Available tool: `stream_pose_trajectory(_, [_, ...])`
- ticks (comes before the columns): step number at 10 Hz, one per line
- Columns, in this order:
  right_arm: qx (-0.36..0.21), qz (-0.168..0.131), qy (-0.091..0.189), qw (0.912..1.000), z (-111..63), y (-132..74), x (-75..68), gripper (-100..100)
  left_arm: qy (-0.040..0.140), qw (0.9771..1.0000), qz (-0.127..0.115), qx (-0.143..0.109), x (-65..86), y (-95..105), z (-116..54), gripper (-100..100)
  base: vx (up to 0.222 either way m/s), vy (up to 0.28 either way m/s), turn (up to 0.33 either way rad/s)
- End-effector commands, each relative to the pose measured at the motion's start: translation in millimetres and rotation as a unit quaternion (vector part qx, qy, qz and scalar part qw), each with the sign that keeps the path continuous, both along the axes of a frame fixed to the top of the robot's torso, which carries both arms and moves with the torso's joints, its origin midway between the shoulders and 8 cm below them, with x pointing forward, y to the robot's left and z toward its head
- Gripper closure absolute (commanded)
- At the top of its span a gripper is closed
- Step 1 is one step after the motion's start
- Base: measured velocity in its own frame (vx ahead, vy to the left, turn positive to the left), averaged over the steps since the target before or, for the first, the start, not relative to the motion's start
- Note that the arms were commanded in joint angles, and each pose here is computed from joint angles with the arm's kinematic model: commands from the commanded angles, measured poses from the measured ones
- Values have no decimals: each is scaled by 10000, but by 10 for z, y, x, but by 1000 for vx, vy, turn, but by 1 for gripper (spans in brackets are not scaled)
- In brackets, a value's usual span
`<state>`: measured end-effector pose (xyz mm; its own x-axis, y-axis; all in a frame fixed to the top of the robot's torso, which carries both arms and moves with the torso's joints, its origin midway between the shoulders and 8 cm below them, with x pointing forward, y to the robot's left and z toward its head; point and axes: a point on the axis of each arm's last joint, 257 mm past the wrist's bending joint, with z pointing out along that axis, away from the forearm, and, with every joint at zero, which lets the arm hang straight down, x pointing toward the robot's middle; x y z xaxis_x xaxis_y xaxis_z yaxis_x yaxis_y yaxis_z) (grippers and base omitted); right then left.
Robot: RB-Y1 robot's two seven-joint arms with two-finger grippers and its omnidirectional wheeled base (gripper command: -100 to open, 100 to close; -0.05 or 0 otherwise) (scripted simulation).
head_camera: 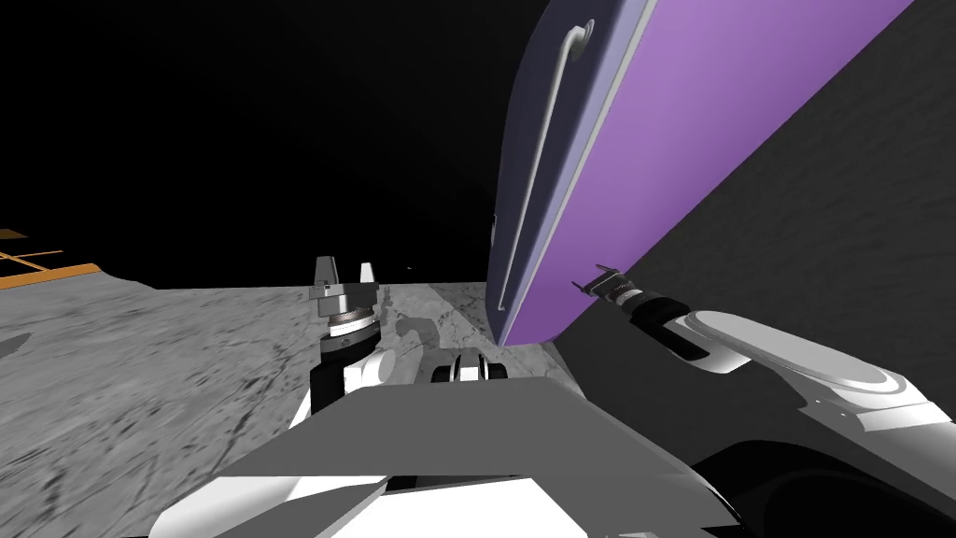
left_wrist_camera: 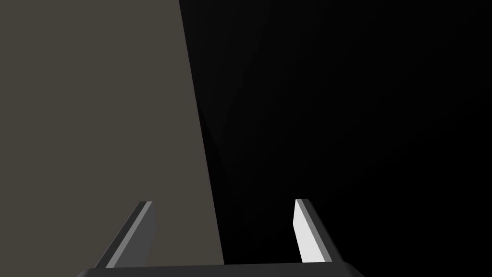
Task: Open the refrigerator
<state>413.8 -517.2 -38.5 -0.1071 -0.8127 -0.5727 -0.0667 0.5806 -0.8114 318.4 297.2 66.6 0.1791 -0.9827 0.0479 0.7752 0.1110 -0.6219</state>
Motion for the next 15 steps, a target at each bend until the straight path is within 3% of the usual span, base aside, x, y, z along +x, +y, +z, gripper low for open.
stream_pose_trajectory(1, [-649, -11, -83, 9979, 251, -62, 150, -100, 0, 10000, 0, 0, 0, 0, 0, 0, 5, 138, 122])
stream_pose_trajectory(5, [-1255, 70, -164, 9919, 506, -26, 322, -100, 0, 10000, 0, 0, 0, 0, 0, 0, 12, 100, 59])
stream_pose_trajectory(10, [-2356, 132, -450, 9707, 1048, 73, 631, -100, 0, 10000, 0, 0, 0, 0, 0, 0, -2, 127, 66])
stream_pose_trajectory(15, [-2800, 166, -602, 9580, 1288, 162, 760, -100, 0, 10000, 0, 1, 0, 0, 0, 0, 3, 59, 24])
